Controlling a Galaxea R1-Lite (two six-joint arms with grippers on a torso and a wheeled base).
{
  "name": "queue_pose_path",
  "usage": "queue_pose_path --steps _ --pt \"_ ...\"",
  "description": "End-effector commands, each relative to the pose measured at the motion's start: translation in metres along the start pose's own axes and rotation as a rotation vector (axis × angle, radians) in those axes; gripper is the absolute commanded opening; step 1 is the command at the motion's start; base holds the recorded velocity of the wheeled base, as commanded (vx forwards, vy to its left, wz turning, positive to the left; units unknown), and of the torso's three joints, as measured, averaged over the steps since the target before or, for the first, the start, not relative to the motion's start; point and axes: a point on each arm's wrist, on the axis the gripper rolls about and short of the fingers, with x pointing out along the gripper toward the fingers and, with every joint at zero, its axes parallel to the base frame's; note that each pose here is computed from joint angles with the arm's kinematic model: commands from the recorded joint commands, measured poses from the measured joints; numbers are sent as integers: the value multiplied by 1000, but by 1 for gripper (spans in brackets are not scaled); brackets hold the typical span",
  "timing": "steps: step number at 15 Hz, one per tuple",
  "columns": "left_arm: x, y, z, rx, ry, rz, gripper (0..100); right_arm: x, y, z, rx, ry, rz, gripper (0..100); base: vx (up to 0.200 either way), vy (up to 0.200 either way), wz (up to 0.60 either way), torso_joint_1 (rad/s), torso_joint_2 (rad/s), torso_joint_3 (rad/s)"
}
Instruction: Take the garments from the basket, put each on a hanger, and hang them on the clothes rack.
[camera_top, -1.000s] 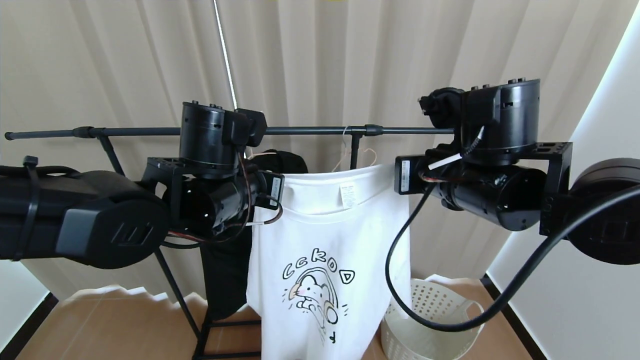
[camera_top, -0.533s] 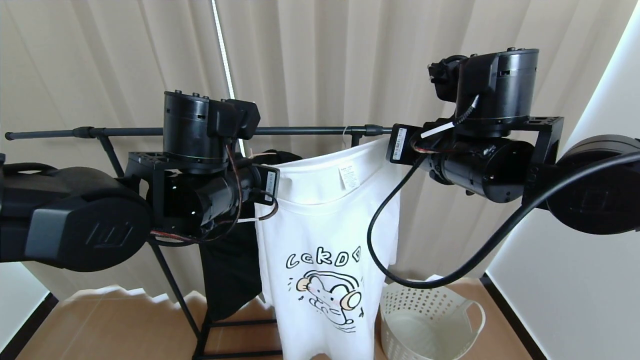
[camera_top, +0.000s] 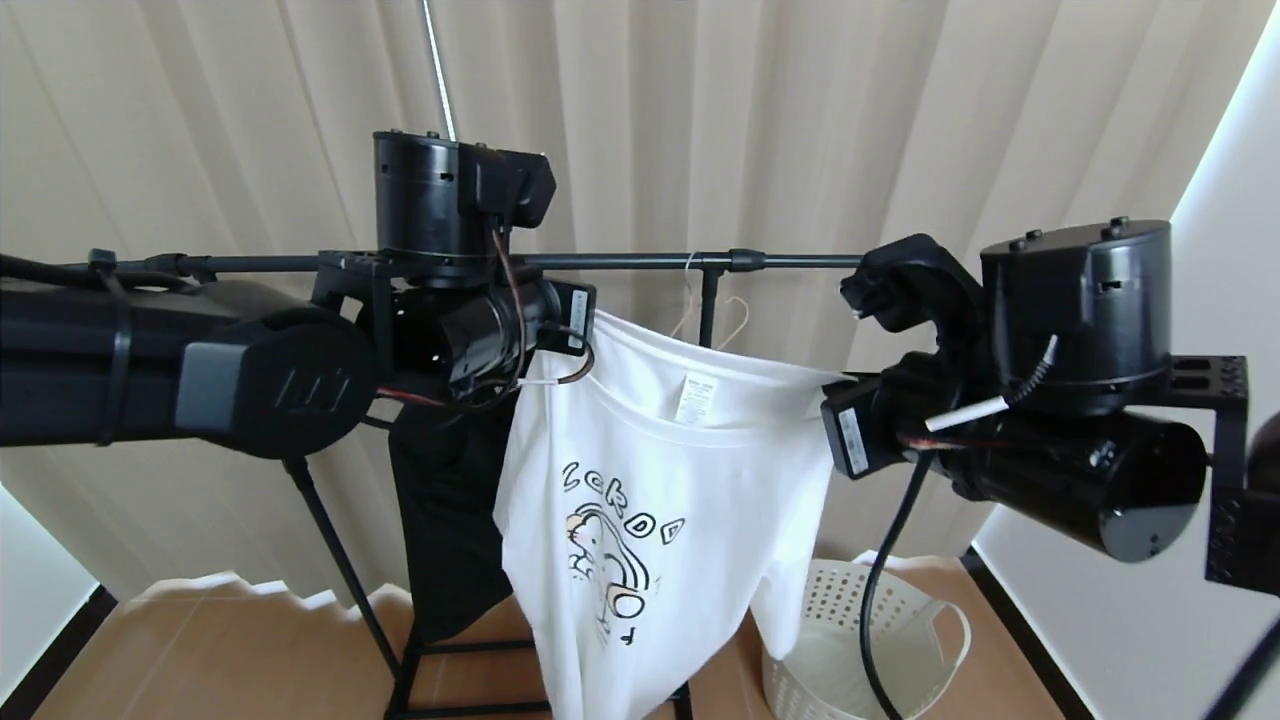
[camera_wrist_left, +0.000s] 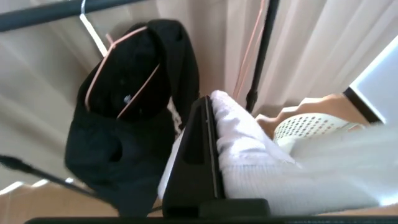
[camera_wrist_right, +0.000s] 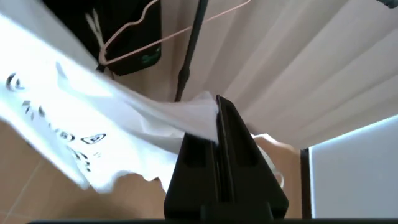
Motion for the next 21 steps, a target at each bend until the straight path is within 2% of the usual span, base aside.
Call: queue_pose_path --steps 1,2,4,5,7,8,10,13,15,17,18,19,20,21 --pt "37 -13 3 7 -27 -92 0 -44 36 -10 -72 -31 184 0 0 0 0 0 0 0" --pt "46 -17 9 2 -55 -133 0 -52 48 -13 -79 -35 231 0 0 0 0 0 0 0" --pt "52 -20 15 -3 -86 -174 0 -58 61 -14 -72 -36 281 0 0 0 0 0 0 0" --pt "56 -24 24 -6 -129 -259 0 -59 86 -15 -13 -25 340 0 0 0 0 0 0 0" --pt "56 -24 30 -8 -153 -293 0 -56 100 -6 94 -25 361 0 0 0 0 0 0 0" --pt "56 -24 31 -10 -155 -293 0 -53 104 -2 138 -24 363 0 0 0 0 0 0 0" --pt "55 -24 29 -10 -150 -292 0 -54 104 0 163 -37 368 0 0 0 0 0 0 0" --pt "53 -22 27 -9 -138 -285 0 -55 101 -5 146 -35 366 0 0 0 0 0 0 0" --pt "50 -21 27 -8 -131 -282 0 -53 95 -7 117 -30 346 0 0 0 0 0 0 0" --pt "46 -18 26 -6 -124 -276 0 -38 75 -14 39 -11 267 0 0 0 0 0 0 0" --pt "43 -16 26 -5 -111 -266 0 -27 56 -19 -13 8 202 0 0 0 0 0 0 0" --pt "41 -14 27 -5 -107 -258 0 -20 48 -21 -34 19 170 0 0 0 0 0 0 0" --pt "32 -9 25 2 -62 -234 0 -1 23 -22 -60 45 83 0 0 0 0 0 0 0" --pt "24 -7 26 7 -30 -232 0 12 13 -23 -50 60 41 0 0 0 0 0 0 0"
